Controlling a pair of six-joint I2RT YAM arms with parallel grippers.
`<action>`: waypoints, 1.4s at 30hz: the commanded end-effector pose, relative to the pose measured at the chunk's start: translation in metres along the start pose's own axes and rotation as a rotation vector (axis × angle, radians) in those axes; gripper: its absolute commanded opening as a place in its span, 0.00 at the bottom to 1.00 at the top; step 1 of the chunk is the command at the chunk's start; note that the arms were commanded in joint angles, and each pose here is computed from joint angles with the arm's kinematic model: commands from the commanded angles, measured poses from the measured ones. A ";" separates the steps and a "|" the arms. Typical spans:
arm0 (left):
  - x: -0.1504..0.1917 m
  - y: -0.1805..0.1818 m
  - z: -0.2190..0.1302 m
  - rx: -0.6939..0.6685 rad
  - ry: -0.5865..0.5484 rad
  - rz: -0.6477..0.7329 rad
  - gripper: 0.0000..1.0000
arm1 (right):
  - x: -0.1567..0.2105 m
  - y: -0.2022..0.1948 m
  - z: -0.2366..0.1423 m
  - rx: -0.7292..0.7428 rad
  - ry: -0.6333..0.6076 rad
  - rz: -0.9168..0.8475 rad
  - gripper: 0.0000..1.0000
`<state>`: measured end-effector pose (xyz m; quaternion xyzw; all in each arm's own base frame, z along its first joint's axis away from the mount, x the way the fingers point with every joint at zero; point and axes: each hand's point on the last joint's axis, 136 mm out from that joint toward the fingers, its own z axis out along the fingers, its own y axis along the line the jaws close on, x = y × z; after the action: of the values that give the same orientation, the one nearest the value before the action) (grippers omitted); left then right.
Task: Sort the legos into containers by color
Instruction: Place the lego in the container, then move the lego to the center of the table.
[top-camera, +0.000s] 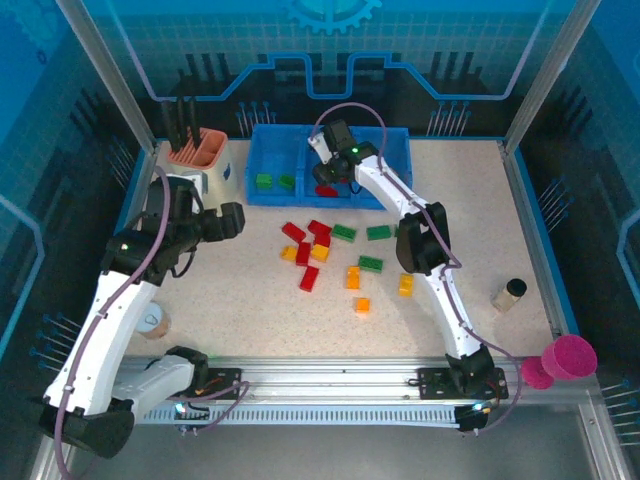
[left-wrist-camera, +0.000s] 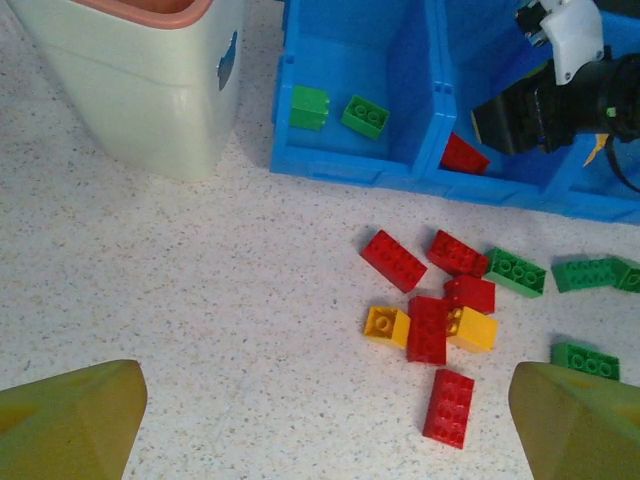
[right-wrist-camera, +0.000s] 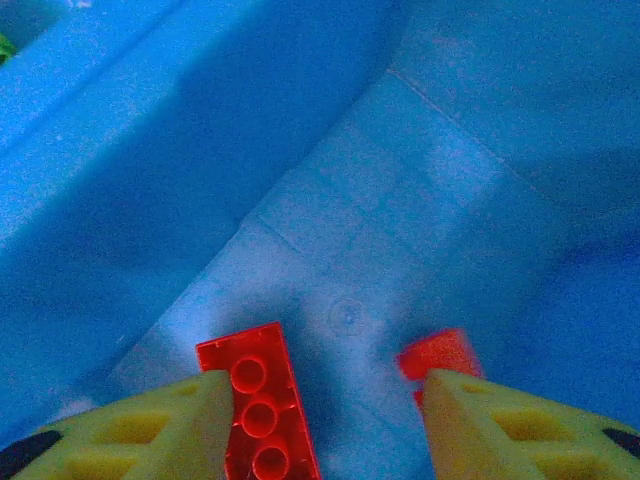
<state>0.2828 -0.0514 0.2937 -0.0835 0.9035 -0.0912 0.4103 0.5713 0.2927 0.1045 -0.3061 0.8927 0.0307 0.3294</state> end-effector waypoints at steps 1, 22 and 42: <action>-0.011 -0.006 -0.014 0.039 -0.026 -0.052 0.95 | -0.007 0.005 -0.008 -0.034 -0.026 -0.027 0.54; -0.004 -0.013 -0.017 0.090 -0.019 0.020 0.99 | 0.058 0.130 -0.105 -0.387 0.095 -0.186 0.69; 0.020 -0.004 -0.016 0.082 0.008 -0.003 0.99 | 0.106 0.134 -0.033 -0.358 0.304 -0.180 0.66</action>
<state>0.2595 -0.0584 0.2925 -0.0678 0.8997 -0.1248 0.4128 0.4074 0.3391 0.0588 -0.4369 0.8792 0.1288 0.1400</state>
